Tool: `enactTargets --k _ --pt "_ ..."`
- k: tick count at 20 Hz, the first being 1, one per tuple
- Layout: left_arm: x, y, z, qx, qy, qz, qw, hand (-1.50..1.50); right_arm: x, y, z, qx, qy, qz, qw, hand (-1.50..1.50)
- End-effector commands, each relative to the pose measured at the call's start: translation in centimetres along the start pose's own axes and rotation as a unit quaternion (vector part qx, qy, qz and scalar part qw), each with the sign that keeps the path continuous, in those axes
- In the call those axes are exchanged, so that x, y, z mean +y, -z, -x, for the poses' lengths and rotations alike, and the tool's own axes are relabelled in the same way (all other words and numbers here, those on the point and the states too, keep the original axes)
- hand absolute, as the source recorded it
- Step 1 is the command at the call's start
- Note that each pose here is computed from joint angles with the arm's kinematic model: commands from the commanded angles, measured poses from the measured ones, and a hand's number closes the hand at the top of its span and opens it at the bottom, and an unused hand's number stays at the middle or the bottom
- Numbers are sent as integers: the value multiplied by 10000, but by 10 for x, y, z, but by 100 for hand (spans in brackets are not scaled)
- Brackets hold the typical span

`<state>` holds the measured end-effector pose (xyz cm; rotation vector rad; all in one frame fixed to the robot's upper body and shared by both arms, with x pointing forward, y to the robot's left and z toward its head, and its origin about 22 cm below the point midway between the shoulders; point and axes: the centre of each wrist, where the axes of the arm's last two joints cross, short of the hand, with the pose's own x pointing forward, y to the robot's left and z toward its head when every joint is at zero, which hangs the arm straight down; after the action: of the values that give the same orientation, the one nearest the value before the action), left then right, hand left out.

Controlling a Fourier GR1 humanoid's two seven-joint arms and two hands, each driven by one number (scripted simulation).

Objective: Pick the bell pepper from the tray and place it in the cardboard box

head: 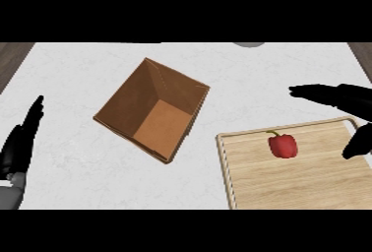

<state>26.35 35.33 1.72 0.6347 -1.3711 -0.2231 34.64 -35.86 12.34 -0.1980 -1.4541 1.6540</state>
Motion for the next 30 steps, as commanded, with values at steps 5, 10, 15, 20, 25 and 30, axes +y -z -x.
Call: enactTargets --k 5,10,15,20,25,30 --pt "-2 10 6 84 9 -84 9999 0 17 39 -5 230 -378 -765 9961 -150" --pt "-1 -2 1 -6 38 -14 10000 0 3 34 -3 254 -390 -736 9962 -150" --pt "-3 8 0 69 -85 19 9999 0 27 56 10 248 -323 -786 9961 -150" --pt "9 -10 9 121 11 -51 9999 0 19 37 -18 -107 -146 -778 9968 -150" --pt "-7 -4 22 53 -4 -175 9998 0 15 47 -32 -421 -155 -946 9945 -150" --pt "8 3 -4 101 23 -65 9999 0 9 36 -55 -527 -169 -978 9937 -150"
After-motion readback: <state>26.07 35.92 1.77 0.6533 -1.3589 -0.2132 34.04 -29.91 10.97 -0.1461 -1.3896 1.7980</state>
